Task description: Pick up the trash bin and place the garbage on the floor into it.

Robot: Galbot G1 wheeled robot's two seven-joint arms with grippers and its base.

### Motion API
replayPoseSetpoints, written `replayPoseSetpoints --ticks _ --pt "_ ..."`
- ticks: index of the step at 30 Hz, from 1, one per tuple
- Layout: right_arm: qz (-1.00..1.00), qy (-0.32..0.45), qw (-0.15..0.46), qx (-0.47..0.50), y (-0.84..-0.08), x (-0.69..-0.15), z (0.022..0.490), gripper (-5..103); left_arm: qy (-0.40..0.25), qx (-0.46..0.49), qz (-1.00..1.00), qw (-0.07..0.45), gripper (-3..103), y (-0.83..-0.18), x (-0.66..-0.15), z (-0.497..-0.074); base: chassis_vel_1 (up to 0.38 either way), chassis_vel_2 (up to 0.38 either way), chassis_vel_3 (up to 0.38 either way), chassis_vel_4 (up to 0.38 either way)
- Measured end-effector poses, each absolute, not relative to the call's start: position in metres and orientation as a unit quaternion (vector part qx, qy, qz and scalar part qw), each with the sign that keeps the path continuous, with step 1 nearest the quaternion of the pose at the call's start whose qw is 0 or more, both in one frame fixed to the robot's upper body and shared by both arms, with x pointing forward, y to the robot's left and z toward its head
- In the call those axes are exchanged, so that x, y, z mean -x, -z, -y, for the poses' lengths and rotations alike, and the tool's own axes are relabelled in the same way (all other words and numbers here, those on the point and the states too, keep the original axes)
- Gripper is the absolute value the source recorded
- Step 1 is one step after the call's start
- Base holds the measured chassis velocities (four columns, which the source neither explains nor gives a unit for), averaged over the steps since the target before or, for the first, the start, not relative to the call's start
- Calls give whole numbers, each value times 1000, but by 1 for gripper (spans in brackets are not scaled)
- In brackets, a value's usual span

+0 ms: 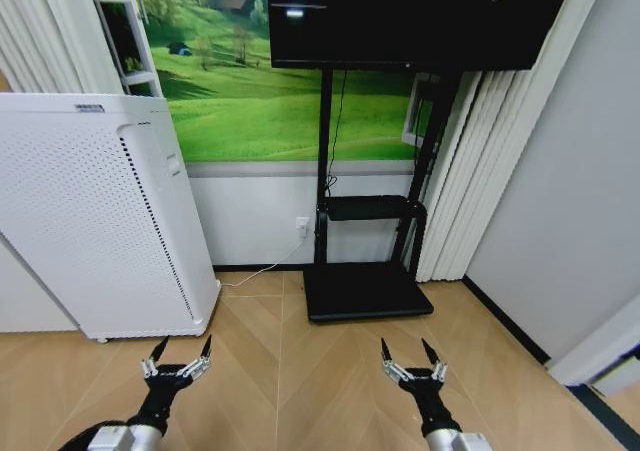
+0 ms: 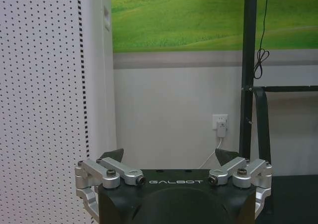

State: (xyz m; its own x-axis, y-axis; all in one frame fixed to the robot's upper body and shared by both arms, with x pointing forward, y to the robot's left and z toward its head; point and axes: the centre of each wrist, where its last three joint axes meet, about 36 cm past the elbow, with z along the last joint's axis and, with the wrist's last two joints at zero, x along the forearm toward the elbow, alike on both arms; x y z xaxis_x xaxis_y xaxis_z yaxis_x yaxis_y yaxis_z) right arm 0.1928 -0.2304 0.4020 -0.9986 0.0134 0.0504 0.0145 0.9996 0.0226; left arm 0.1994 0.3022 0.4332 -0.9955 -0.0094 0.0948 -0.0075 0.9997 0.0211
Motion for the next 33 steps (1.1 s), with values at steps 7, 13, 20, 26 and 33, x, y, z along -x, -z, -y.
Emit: replayPoseSetpoints --ticks 7,13,20,26,33 --pt "1000 12 25 7 -402 -193 230 100 10 -6 999 48 100 -433 -199 -303 0 0 0 0" --pt "1000 12 26 7 -402 -193 230 100 10 -6 999 48 100 -432 -199 -304 0 0 0 0" --pt "1000 13 26 7 -401 -193 230 100 10 -7 999 48 100 -432 -199 -304 0 0 0 0" --pt "1000 13 26 7 -401 -193 230 100 10 -7 999 48 100 -432 -199 -304 0 0 0 0" --pt "1000 13 27 7 -401 -193 230 100 10 -7 999 48 100 -432 -199 -304 0 0 0 0"
